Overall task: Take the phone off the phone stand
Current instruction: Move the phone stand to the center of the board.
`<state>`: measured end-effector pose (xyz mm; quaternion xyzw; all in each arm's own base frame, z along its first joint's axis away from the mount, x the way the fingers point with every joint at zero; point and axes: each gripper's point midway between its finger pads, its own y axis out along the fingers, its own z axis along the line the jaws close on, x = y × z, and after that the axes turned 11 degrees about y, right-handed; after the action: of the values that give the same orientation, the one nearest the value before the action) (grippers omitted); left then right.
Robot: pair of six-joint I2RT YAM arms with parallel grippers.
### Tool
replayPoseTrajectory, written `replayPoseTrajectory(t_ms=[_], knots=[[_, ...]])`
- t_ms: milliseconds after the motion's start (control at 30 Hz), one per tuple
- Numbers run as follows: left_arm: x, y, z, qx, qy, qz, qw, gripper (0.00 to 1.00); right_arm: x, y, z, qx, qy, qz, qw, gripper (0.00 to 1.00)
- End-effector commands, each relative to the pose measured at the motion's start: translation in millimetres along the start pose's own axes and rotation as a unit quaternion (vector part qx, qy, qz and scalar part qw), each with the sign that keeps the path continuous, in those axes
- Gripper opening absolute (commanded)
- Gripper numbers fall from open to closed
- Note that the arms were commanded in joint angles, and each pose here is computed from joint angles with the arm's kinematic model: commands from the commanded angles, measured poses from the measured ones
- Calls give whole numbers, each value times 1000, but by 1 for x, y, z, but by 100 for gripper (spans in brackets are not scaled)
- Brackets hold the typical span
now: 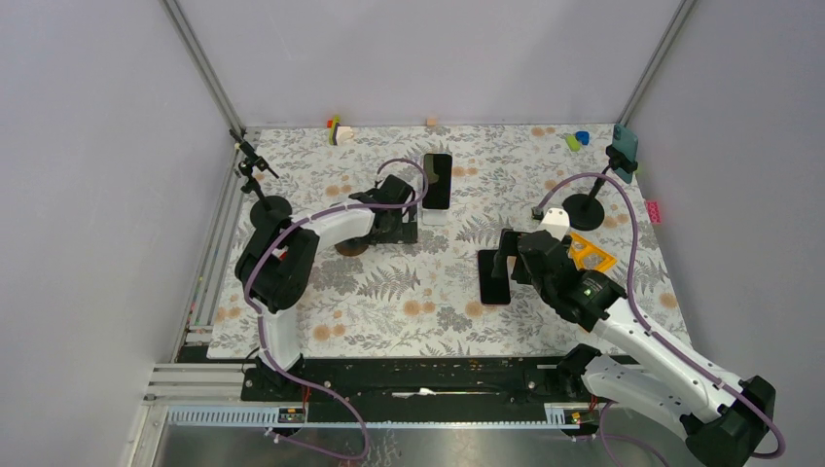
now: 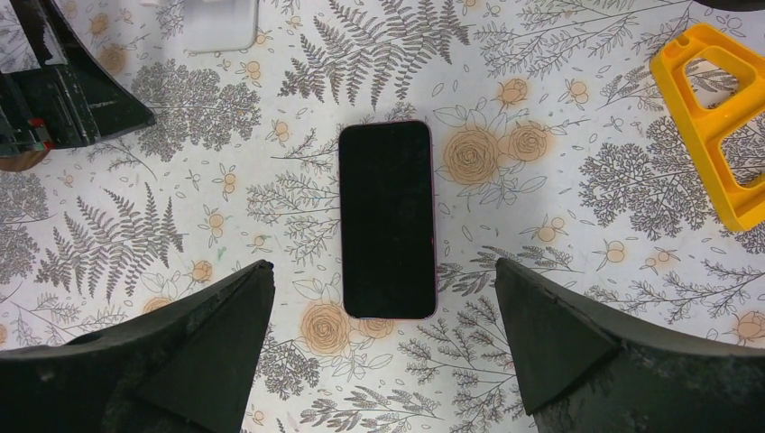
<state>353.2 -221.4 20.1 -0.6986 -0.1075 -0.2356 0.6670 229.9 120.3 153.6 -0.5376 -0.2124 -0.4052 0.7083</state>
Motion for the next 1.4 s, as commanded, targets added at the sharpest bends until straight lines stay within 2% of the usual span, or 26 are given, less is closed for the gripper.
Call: replayPoseTrajectory(t_ms=[0,300,533,967,1367], knots=[[-26,17,28,47,-2,51,998,99,12,-2,-6,-20,-1,-20,1000,98],[-26,17,43,82,-8,48,995,99,11,-3,-8,-22,1,-20,1000,98],[-11,1,23,39,6,15,999,99,11,-4,-8,-22,0,-19,1000,98],[25,-69,-34,6,67,-60,996,99,23,-12,-7,-36,-4,-21,999,98],[71,-174,-11,1,78,-185,980,99,31,-17,6,-29,16,-7,999,98]])
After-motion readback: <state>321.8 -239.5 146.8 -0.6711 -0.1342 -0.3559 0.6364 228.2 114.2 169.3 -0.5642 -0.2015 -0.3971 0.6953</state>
